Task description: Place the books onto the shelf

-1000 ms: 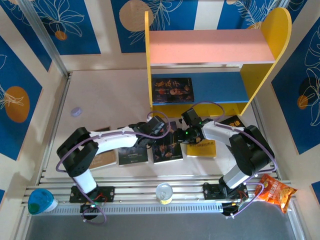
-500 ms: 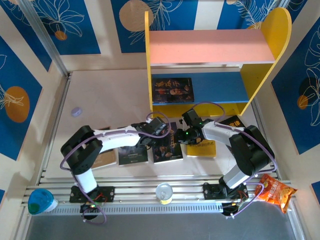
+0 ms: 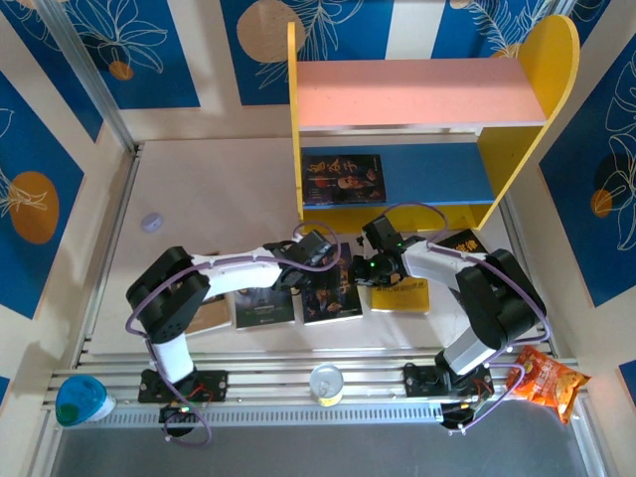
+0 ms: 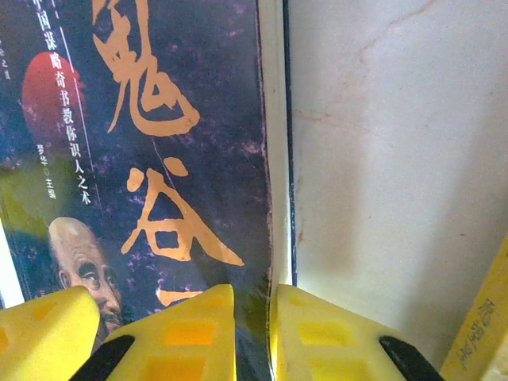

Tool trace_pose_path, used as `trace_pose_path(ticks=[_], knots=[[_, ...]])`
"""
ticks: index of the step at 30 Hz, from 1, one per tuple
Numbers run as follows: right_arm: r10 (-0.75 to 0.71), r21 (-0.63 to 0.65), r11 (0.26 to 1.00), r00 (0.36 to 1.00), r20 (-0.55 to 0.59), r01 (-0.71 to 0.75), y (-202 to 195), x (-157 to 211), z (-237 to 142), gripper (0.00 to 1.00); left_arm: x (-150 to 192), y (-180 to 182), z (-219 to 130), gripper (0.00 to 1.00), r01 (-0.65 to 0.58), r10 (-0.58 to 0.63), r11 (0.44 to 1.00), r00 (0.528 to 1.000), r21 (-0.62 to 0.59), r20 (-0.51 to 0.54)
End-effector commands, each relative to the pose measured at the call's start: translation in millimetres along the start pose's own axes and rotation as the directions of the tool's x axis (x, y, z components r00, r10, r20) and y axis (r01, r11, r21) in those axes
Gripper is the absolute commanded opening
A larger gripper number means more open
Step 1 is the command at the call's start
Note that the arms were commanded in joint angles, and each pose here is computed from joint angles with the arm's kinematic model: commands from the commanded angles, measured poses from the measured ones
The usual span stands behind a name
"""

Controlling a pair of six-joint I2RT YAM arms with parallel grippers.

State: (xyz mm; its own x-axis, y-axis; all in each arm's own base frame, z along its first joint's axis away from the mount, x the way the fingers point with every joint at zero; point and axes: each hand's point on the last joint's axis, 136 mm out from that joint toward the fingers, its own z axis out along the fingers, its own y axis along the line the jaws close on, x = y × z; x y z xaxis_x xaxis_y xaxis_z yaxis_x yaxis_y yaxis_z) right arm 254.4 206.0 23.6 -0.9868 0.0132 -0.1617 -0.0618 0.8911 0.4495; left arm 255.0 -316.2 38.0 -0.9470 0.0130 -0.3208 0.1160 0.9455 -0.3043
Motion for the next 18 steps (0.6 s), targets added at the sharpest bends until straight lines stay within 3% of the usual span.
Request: trace_pose_path(ticks=[1,8,18], knots=[[0.001,-0.014,1.0,0.997,-0.075,-0.002,0.5,16.6,10.3,0.15,-7.9,-68.3,-18.6,0.97,-0.066,0.058,0.943,0.998,0.326,0.035],[-0.063,-0.075,0.995,0.995,-0.071,0.058,31.1,13.5,11.0,0.14,-23.0,-56.7,-70.0,0.98,-0.093,0.035,0.916,0.988,0.391,0.153],[-0.132,-0.123,0.985,0.99,-0.055,0.124,71.0,1.6,16.5,0.13,-16.1,-12.7,-76.4,0.98,-0.032,-0.013,0.963,0.986,0.267,0.166]])
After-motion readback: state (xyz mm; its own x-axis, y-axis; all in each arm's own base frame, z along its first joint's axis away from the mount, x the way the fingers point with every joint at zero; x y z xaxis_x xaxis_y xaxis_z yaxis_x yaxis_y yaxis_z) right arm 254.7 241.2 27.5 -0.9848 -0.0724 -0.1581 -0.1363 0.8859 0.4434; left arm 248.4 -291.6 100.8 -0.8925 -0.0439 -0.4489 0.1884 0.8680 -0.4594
